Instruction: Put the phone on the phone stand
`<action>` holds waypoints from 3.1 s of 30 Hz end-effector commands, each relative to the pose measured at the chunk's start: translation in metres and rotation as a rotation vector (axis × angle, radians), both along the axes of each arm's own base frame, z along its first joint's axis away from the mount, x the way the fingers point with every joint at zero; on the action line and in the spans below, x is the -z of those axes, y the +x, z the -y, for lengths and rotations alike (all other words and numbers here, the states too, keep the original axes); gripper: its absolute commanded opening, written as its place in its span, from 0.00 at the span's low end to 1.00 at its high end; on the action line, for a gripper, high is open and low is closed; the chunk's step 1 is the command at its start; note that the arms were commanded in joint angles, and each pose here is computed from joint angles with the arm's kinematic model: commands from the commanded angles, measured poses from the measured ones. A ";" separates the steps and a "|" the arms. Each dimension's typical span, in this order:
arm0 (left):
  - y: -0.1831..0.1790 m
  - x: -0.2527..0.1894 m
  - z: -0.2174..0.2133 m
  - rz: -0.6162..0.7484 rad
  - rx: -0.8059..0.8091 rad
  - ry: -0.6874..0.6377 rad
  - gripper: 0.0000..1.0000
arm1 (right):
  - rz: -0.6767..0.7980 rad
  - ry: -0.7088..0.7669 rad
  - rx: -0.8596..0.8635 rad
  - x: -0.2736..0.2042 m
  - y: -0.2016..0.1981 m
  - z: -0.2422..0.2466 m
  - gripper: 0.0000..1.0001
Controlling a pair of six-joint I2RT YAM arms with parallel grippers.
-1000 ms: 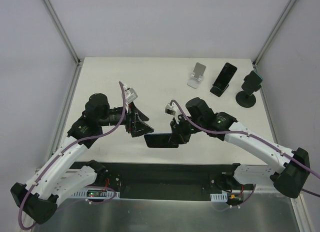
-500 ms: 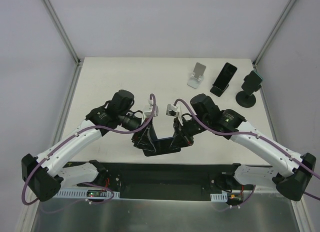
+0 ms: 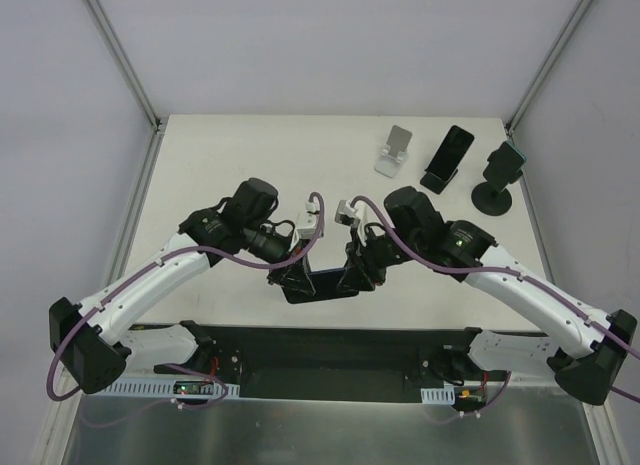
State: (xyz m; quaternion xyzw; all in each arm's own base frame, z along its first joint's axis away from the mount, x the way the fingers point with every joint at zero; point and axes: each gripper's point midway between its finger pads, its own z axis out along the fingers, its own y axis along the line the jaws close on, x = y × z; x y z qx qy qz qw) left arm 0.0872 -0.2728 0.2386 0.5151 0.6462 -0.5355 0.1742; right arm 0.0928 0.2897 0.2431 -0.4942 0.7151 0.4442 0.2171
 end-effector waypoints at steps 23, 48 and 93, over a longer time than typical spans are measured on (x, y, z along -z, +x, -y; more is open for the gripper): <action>0.126 -0.016 0.006 0.093 -0.904 -0.332 0.00 | -0.252 0.508 1.159 -0.043 0.116 0.005 0.97; 0.118 -0.009 0.010 0.079 -0.865 -0.382 0.00 | -0.341 0.231 1.225 -0.012 0.143 -0.032 0.96; 0.129 0.005 -0.006 0.091 -0.972 -0.272 0.69 | -0.404 0.213 1.356 0.015 0.172 -0.038 0.16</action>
